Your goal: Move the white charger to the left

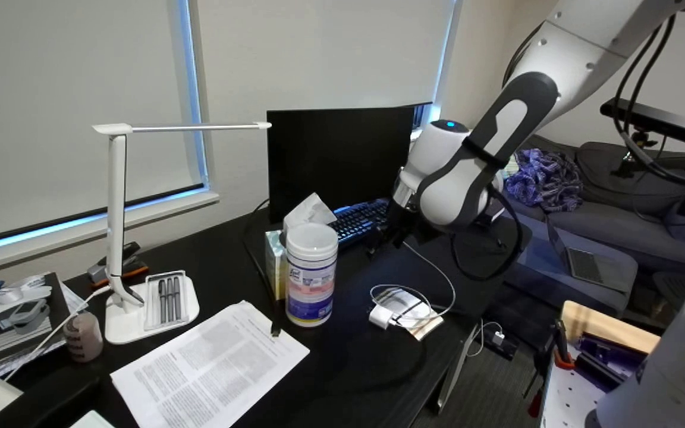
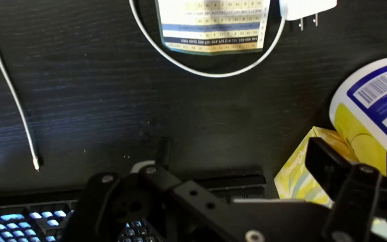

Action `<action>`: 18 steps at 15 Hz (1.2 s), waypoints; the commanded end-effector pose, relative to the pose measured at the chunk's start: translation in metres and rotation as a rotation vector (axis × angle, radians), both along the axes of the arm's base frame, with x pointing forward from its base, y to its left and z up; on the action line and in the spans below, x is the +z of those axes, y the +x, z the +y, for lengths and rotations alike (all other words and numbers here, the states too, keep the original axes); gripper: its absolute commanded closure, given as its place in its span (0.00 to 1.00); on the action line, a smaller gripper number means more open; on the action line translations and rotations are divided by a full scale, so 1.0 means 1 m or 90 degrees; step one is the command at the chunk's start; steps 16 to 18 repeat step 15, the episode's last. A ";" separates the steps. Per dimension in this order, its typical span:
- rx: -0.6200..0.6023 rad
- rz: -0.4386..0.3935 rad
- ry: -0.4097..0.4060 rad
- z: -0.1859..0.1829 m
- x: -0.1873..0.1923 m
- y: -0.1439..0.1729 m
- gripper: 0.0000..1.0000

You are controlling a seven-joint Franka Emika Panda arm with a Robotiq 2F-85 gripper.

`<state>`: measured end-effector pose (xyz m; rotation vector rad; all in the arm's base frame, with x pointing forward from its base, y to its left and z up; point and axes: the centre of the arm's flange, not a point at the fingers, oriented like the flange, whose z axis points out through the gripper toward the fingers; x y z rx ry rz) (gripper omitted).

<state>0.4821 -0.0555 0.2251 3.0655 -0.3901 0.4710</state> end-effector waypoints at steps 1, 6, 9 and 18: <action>0.041 0.035 -0.001 -0.011 0.071 -0.015 0.00; 0.126 0.078 -0.017 -0.002 0.136 -0.031 0.00; 0.152 0.097 -0.034 0.000 0.155 -0.039 0.00; 0.138 0.095 -0.024 0.001 0.156 -0.037 0.00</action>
